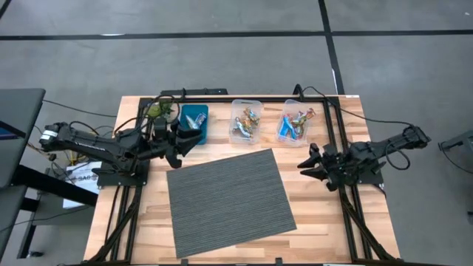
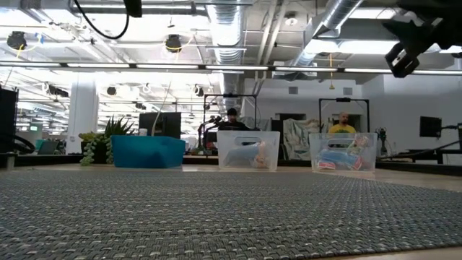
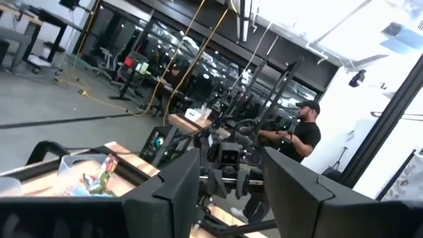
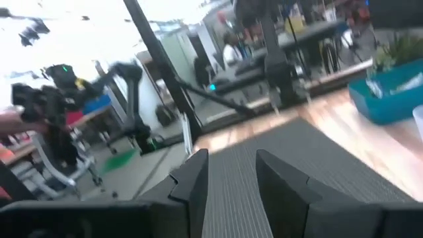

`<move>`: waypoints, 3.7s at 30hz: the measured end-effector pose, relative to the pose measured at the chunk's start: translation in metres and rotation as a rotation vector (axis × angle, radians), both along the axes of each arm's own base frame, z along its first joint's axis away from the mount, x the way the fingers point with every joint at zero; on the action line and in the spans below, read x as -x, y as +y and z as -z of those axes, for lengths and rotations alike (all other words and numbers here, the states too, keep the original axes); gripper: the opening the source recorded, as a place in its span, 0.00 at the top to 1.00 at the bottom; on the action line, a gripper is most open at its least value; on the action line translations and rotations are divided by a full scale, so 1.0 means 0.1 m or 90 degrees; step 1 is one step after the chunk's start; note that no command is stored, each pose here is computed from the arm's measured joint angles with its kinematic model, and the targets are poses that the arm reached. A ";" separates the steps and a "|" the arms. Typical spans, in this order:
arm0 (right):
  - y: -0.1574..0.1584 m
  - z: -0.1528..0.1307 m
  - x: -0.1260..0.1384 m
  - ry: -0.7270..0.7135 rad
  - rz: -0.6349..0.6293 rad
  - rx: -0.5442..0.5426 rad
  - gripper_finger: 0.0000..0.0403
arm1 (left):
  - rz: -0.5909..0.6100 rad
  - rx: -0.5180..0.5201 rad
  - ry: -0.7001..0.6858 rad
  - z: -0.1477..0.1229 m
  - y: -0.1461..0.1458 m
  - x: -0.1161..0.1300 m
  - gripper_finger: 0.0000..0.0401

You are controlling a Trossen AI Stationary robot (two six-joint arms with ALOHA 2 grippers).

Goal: Pick and place Granola Bars by type
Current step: Return to Home Position

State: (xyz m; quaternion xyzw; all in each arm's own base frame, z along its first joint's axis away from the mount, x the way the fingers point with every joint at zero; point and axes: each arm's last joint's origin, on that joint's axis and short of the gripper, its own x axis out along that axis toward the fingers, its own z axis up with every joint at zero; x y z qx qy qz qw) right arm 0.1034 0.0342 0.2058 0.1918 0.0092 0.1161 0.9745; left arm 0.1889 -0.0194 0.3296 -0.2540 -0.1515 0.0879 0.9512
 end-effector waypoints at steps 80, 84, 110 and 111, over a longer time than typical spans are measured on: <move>-0.02 0.41 0.09 0.013 -0.039 0.091 0.77 | 0.238 -0.243 0.121 1.53 -0.02 0.95 0.61; -0.02 0.41 0.09 0.012 -0.039 0.091 0.77 | 0.211 -0.303 0.057 1.47 -0.02 0.96 0.61; -0.02 0.41 0.09 0.010 -0.039 0.090 0.77 | 0.238 -0.336 0.136 1.60 -0.03 0.94 0.61; -0.02 0.40 0.09 0.010 -0.040 0.090 0.77 | 0.238 -0.337 0.136 1.60 -0.03 0.94 0.61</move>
